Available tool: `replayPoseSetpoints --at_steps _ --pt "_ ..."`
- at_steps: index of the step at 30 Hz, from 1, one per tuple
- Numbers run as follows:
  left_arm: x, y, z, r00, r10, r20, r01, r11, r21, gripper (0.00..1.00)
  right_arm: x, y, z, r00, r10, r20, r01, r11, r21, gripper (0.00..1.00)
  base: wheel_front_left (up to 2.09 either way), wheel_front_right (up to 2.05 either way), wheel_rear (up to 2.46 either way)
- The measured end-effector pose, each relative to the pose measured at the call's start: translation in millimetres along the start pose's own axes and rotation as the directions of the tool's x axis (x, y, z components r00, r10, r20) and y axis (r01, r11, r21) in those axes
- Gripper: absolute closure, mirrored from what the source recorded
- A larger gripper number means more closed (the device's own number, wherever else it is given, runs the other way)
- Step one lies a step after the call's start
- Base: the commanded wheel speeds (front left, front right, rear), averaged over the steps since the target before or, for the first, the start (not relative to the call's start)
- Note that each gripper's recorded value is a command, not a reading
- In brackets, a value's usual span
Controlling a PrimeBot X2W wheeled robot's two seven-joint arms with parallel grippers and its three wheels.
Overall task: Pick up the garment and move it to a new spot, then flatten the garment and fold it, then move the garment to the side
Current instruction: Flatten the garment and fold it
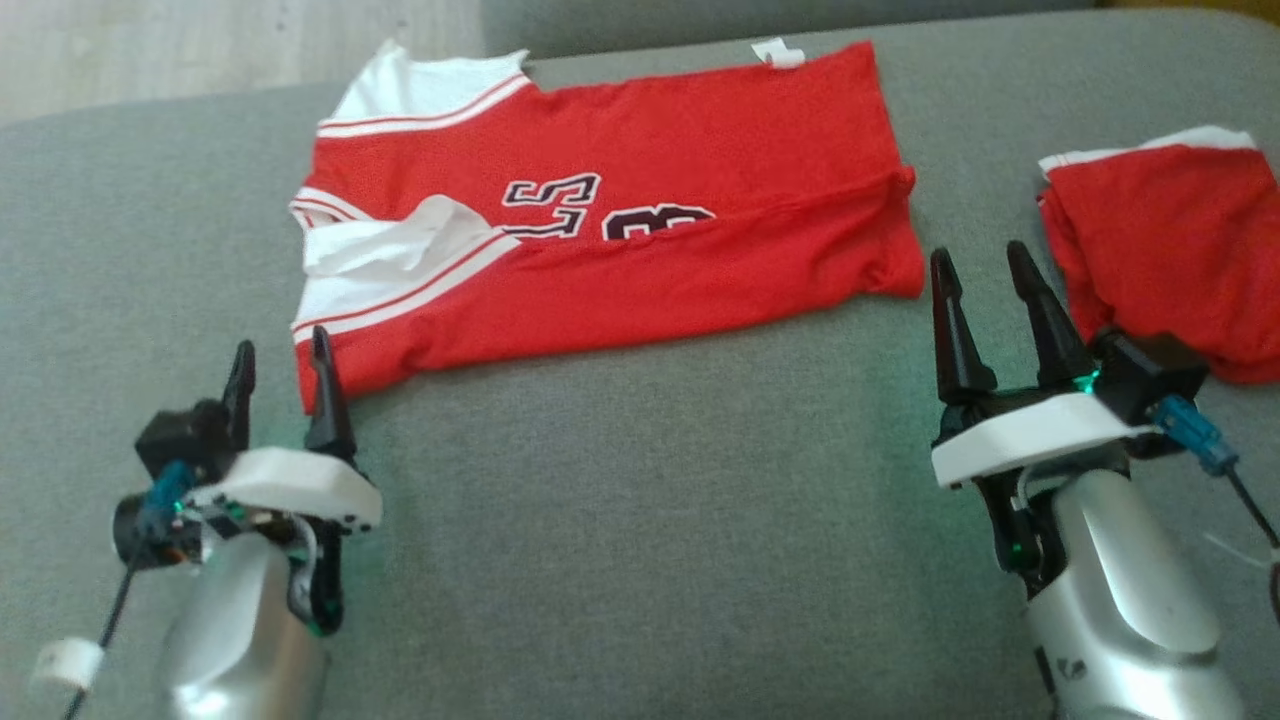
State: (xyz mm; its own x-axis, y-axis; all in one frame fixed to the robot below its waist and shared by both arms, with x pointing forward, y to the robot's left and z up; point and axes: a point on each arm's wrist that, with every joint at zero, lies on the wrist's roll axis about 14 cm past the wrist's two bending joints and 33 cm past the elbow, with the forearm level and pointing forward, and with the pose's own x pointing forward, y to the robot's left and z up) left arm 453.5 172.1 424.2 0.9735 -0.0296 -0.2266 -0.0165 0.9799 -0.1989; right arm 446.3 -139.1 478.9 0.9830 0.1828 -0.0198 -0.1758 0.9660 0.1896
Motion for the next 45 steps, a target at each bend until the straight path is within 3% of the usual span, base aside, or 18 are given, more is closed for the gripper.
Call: replayPoseSetpoints --at_steps 8,14,15,16,24,31,35,45 --pt "17.9 16.6 -58.0 0.964 0.039 -0.265 -0.026 0.998 0.051 0.00 2.4 -12.6 -7.0 1.000 -0.027 -0.014 0.027 1.000 -0.003 0.00 0.00 0.00 0.00" --pt "31.8 14.8 -64.1 0.951 0.035 -0.308 -0.017 0.998 0.062 0.00 0.8 -20.0 -14.0 0.998 -0.047 -0.037 0.047 0.999 -0.003 0.00 0.00 0.00 0.00" --pt "34.0 13.9 -64.7 0.948 0.034 -0.317 -0.015 0.998 0.063 0.33 0.9 -20.6 -14.1 0.998 -0.049 -0.037 0.049 0.999 -0.003 0.00 0.00 0.00 0.00" --pt "35.3 12.4 -65.3 0.945 0.028 -0.325 -0.008 0.998 0.063 1.00 1.1 -20.7 -14.0 0.998 -0.049 -0.036 0.049 0.999 -0.004 0.00 0.00 0.00 0.00" --pt "33.5 7.2 -46.6 0.975 0.002 -0.221 0.006 0.999 0.037 1.00 2.9 -17.8 -21.8 0.994 -0.044 -0.096 0.043 0.999 -0.012 0.00 0.00 0.00 0.00" --pt "40.9 -2.2 20.4 0.999 -0.052 0.016 0.051 0.998 0.048 1.00 9.7 -26.5 -46.9 0.965 -0.076 -0.252 0.080 0.997 0.005 0.00 0.00 0.00 0.00" --pt "40.7 -12.0 44.7 0.991 -0.091 0.094 0.084 0.994 0.075 1.00 23.3 -24.0 -60.2 0.939 -0.067 -0.339 0.087 0.995 0.044 0.00 0.00 0.00 0.00" --pt "37.8 -14.4 42.4 0.989 -0.113 0.098 0.103 0.990 0.099 1.00 40.7 -25.7 -102.8 0.849 -0.071 -0.524 0.149 0.983 0.107 0.00 0.00 0.00 0.00"
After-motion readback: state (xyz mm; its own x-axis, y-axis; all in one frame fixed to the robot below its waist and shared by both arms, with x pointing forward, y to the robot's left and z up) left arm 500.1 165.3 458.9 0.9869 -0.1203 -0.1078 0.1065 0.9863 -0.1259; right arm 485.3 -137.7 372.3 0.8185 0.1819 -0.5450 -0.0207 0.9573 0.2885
